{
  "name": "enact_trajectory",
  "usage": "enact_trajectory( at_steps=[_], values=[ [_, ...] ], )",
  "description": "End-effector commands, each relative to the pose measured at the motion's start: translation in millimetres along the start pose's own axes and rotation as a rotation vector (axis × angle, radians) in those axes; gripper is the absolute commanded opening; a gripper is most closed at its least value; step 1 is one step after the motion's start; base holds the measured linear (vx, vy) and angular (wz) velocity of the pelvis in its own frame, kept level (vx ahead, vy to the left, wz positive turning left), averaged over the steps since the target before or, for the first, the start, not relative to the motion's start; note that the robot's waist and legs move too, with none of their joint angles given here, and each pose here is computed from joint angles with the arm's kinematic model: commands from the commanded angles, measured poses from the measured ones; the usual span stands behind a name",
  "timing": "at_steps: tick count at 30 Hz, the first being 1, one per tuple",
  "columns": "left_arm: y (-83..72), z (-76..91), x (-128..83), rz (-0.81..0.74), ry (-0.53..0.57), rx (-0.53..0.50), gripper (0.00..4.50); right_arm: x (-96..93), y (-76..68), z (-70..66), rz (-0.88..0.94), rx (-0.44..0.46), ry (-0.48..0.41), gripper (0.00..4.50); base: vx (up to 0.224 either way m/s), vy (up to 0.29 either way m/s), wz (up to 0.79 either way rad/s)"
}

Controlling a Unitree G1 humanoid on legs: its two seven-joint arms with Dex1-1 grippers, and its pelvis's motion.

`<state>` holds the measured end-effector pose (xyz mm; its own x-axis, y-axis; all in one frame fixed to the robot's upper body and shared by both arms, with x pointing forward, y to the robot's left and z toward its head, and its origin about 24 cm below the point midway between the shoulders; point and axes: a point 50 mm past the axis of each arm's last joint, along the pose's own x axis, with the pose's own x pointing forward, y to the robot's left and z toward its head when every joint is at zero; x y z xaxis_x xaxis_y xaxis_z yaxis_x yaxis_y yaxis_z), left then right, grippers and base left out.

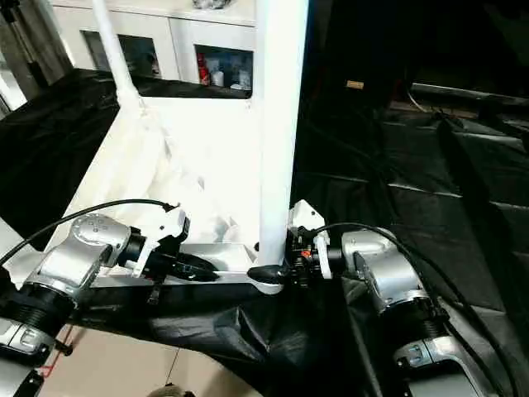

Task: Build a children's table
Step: Rotate leg to tighten

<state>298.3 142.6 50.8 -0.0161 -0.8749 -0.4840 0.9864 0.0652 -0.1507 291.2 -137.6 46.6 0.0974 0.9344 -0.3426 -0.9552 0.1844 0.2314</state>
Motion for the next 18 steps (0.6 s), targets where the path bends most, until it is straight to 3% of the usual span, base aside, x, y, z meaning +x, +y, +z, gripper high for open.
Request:
enact_trajectory(
  at_steps=[1,4,7,11,14,18],
  values=[
    [2.9,24.8,11.1,0.019,-0.112,0.047,0.0,20.9,13.5,-6.0,0.108,0.036,0.001,2.72,0.0,0.0,0.0],
    [11.7,32.3,18.4,0.11,-0.166,-0.004,0.0,30.9,10.5,-7.8,0.021,0.082,-0.043,2.67,0.0,0.0,0.0],
    [20.7,41.5,29.7,0.207,-0.187,-0.031,0.0,50.1,-5.9,-7.2,-0.244,0.146,-0.101,2.64,0.0,0.0,0.0],
    [28.5,51.7,42.3,0.297,-0.208,-0.057,0.0,64.0,-17.2,-5.9,-0.433,0.212,-0.13,2.58,-0.013,0.0,-0.03],
    [34.1,61.9,54.1,0.381,-0.207,-0.067,0.0,78.3,-22.6,0.6,-0.549,0.278,-0.162,2.56,0.0,0.0,0.0],
    [34.0,67.7,60.7,0.403,-0.215,-0.059,0.0,87.9,-21.7,8.1,-0.559,0.266,-0.195,2.56,0.0,0.0,0.0]
  ],
)
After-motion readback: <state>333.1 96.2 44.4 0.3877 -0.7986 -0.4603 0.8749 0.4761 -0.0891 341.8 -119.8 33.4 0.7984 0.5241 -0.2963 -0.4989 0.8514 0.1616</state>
